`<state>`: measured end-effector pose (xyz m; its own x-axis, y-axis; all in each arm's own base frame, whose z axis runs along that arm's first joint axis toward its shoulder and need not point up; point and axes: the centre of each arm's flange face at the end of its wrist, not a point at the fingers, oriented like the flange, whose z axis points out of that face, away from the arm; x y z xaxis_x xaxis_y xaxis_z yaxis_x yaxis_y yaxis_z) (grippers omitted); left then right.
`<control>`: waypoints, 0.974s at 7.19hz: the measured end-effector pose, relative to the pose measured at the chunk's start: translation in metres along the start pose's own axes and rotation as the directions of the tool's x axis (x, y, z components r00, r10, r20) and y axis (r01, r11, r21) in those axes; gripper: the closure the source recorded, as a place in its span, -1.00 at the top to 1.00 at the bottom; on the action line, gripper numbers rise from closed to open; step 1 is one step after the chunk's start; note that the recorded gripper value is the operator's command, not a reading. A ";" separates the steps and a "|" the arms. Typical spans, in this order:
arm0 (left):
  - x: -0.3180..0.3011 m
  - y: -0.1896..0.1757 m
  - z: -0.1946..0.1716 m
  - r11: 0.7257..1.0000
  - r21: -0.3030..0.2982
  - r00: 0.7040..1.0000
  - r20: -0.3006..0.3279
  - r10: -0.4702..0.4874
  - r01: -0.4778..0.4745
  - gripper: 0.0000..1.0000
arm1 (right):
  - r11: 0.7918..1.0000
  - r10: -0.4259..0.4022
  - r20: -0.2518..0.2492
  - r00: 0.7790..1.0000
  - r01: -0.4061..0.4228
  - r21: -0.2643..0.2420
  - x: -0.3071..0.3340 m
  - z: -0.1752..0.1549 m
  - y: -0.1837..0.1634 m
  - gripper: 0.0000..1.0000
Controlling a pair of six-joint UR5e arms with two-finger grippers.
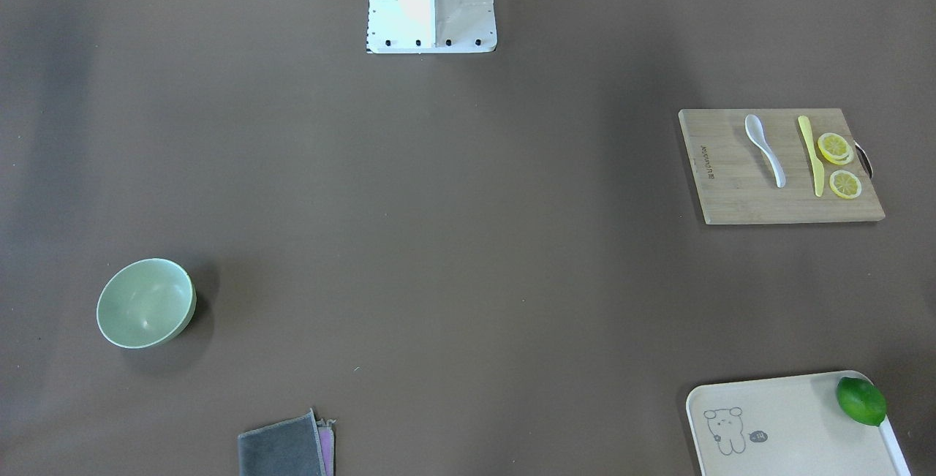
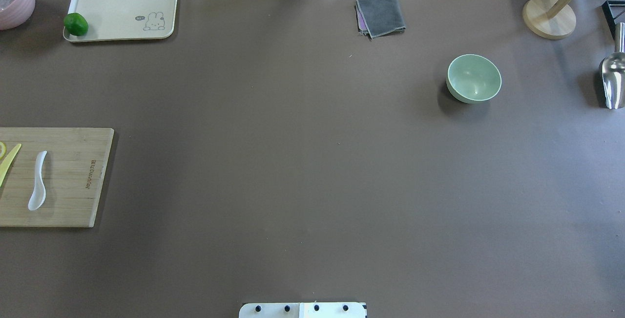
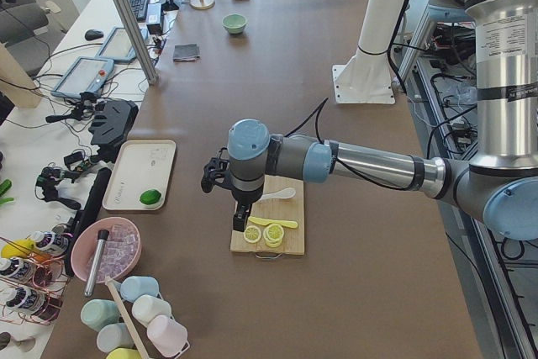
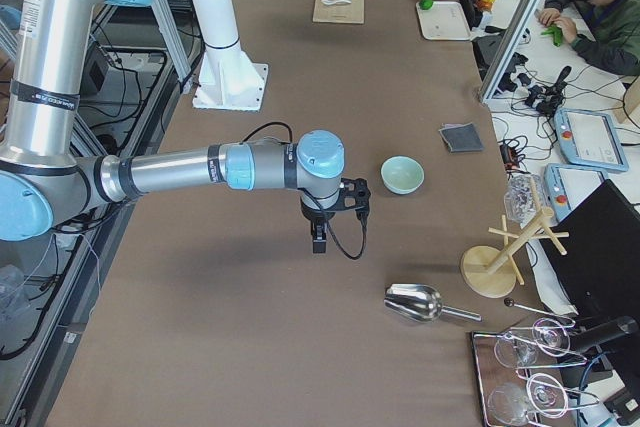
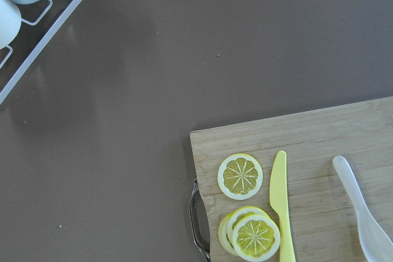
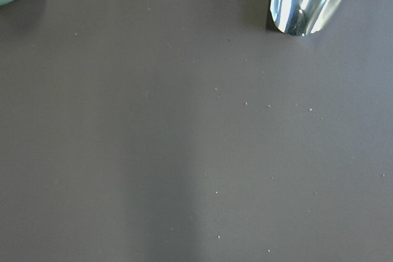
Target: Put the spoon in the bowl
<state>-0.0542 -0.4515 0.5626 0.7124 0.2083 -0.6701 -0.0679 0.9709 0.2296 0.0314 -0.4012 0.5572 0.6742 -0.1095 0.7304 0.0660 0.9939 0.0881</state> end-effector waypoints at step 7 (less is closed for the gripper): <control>0.021 -0.105 -0.027 0.980 0.148 0.991 0.023 0.134 -0.136 0.95 | 0.951 -0.231 -0.011 0.973 0.228 0.209 -0.058 -0.031 -0.102 1.00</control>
<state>-0.0513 -0.5460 0.5055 0.7127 0.3338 -0.6170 -0.0603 0.9054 0.4202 0.0084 -0.4958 0.4847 0.6490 -0.3361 0.6825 0.0631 0.9178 0.3920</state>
